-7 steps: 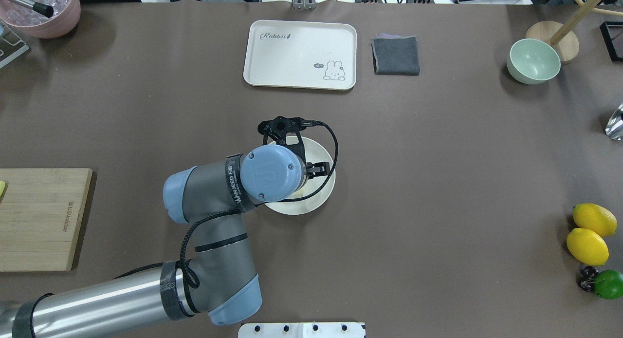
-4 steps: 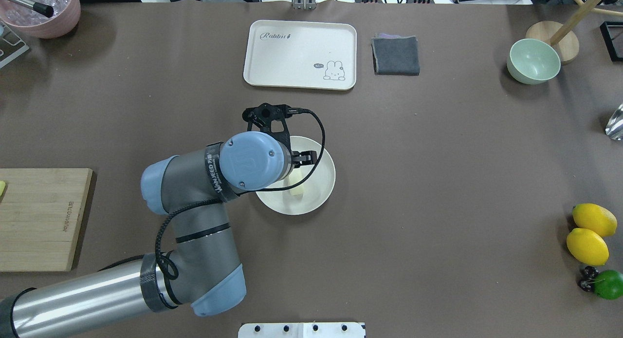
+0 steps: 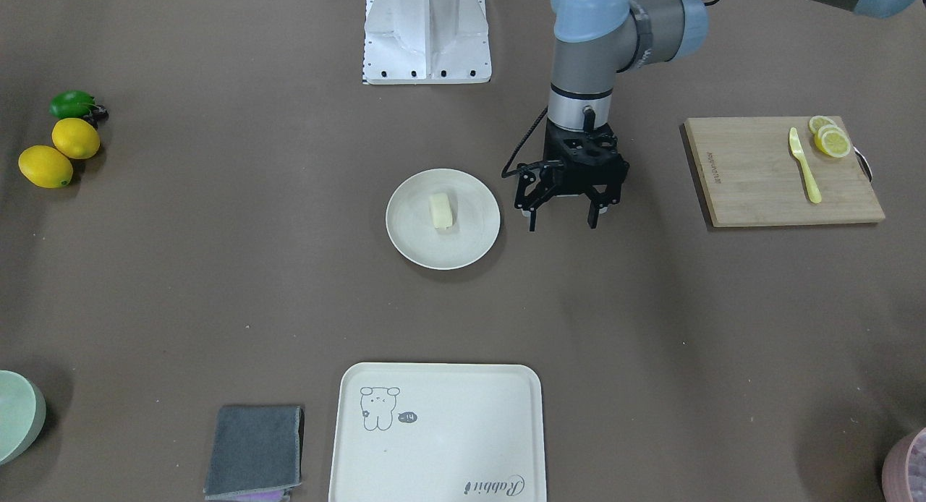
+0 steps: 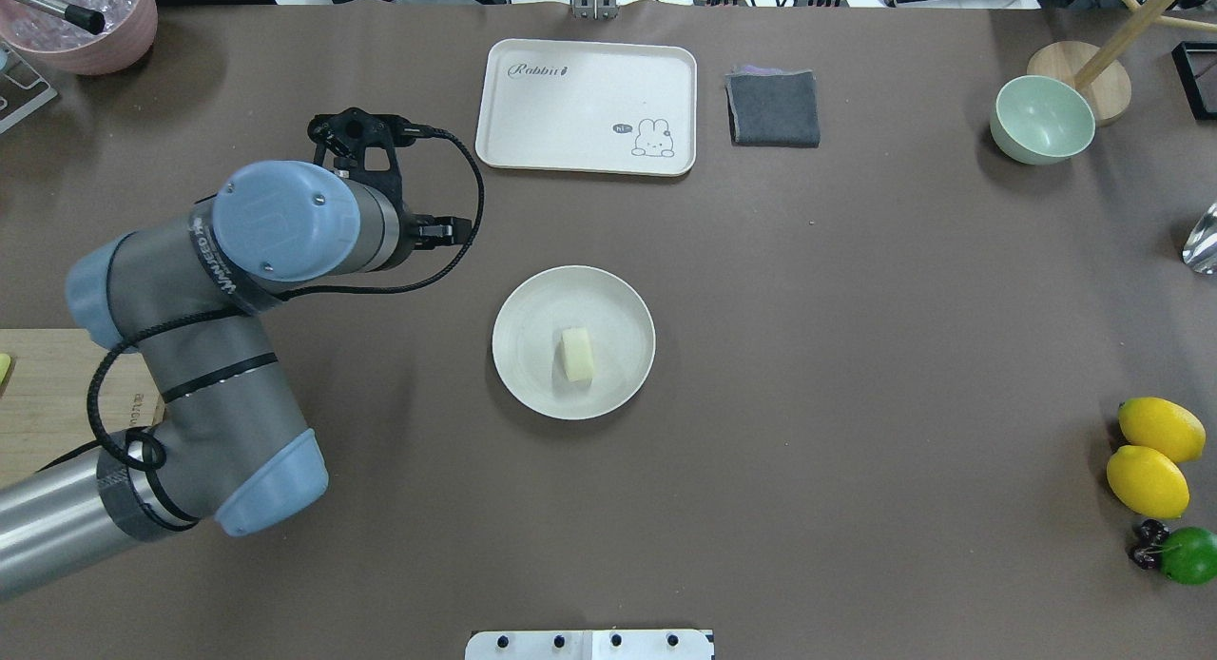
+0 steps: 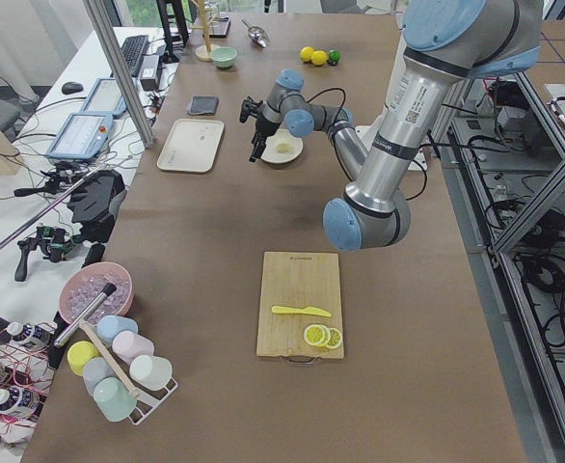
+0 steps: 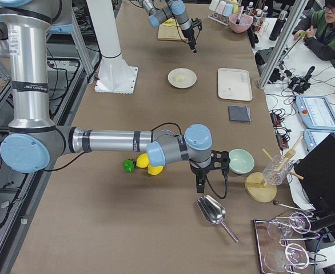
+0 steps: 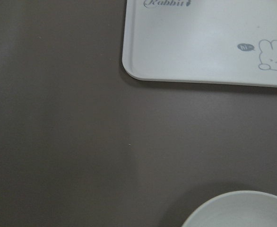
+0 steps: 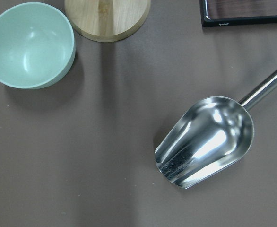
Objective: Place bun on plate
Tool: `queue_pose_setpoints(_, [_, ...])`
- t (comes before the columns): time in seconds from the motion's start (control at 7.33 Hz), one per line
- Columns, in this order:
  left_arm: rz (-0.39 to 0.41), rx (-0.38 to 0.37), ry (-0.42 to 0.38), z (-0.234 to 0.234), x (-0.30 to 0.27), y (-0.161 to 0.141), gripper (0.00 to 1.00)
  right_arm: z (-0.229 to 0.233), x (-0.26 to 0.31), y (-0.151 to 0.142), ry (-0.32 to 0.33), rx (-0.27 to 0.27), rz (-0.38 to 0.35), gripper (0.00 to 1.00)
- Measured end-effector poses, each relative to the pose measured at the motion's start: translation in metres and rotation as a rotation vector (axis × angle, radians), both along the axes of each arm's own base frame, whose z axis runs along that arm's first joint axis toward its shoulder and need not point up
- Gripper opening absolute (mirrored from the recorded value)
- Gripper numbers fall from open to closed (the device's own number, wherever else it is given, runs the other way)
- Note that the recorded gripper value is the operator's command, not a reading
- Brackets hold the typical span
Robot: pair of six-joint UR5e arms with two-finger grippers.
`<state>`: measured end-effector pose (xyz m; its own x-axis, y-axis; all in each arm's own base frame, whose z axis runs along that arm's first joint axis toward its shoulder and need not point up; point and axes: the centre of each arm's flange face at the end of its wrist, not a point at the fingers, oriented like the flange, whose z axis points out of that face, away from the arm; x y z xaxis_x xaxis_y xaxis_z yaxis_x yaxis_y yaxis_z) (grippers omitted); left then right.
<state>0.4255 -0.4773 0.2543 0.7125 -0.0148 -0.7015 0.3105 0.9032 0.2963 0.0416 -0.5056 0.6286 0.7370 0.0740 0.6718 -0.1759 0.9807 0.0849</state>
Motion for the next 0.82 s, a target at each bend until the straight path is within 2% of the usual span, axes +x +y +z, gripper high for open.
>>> queue_pose_setpoints(0.27, [0.112,-0.066,0.001,0.042,-0.082,-0.036,0.98,0.010,0.002,0.003,0.023,-0.014,0.005,1.00])
queue_pose_setpoints(0.55, [0.225,-0.030,-0.043,0.097,-0.204,-0.072,0.98,0.020,0.003,0.009,0.036,-0.032,0.009,1.00])
queue_pose_setpoints(0.82, [0.303,0.000,-0.103,0.176,-0.338,-0.104,0.98,0.027,0.004,0.012,0.030,-0.052,0.012,1.00])
